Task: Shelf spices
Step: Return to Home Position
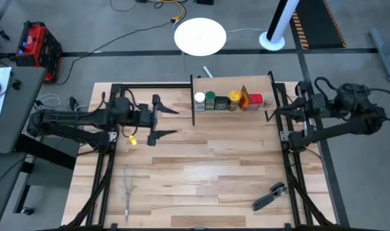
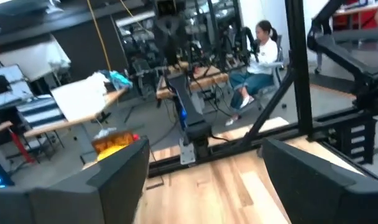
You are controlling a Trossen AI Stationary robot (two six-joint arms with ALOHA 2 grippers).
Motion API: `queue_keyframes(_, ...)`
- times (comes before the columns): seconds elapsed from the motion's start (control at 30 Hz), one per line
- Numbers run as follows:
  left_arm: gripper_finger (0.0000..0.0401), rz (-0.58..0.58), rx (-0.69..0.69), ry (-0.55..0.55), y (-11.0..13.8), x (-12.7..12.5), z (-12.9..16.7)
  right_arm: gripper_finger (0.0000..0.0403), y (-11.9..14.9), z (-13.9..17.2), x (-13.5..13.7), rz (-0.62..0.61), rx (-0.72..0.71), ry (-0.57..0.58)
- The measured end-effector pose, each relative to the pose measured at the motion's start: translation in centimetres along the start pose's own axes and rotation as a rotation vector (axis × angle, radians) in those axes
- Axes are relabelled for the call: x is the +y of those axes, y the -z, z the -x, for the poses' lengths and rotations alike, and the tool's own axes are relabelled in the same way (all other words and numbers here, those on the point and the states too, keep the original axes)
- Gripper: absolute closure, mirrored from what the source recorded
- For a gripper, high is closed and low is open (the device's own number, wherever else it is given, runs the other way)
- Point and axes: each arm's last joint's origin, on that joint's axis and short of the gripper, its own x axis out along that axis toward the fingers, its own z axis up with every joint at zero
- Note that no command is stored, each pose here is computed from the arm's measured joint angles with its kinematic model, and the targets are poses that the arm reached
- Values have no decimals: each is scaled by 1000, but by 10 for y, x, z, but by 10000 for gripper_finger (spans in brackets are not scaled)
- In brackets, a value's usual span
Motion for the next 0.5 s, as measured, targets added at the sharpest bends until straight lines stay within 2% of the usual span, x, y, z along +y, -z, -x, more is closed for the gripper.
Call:
queue_keyframes(0.33, 97, 19, -109, -69, 8, -8, 55, 376, 48, 25, 3, -37, -125, 11)
queue_keyframes(0.5, 97, 66, -177, -147, 32, -11, 78, 376, 63, 41, 3, -48, -197, 20)
